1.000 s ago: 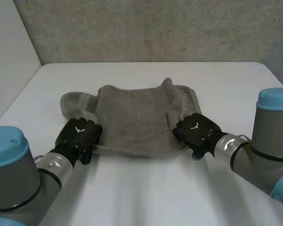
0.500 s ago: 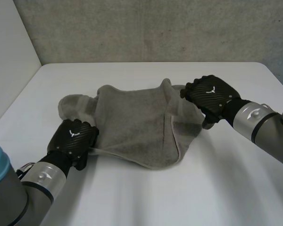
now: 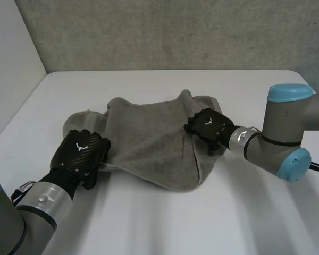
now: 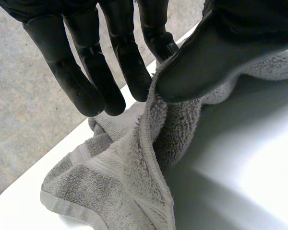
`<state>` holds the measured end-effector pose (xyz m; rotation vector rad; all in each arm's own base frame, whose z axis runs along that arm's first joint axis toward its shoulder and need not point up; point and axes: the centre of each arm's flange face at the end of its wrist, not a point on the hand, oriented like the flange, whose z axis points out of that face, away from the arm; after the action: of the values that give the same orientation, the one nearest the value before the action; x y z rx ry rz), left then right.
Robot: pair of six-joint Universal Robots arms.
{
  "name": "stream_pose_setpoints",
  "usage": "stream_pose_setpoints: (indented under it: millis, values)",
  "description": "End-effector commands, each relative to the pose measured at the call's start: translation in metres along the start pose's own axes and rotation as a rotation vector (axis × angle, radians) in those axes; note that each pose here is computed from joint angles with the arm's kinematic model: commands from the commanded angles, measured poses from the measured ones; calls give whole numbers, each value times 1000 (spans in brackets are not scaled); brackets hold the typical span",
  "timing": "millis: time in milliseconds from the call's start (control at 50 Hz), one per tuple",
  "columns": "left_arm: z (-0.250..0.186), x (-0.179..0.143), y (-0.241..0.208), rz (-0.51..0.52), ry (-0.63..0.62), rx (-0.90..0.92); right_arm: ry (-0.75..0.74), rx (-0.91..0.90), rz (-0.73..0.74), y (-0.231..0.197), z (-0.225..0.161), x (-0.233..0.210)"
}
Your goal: Fold the towel.
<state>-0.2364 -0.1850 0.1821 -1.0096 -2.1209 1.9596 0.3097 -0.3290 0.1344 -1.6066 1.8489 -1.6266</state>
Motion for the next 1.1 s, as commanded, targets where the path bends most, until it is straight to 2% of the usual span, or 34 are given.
stream_pose_setpoints:
  millis: [20,640,860,940,960,1100]
  values:
    - [2,0,-1,2,-7,18,-9,-20,8,8,5,-5]
    - [3,0,2,1,-9,14,7,-80,33,18,-5,-7]
    - [4,-1,1,1,-9,15,44,-76,43,4,-20,-2]
    - [4,0,1,1,-9,14,82,-35,94,-12,-32,5]
    - [15,-3,-6,0,-17,47,83,-72,273,5,-44,-14]
    - [15,-3,-5,-2,-18,45,82,-64,247,5,-38,-14]
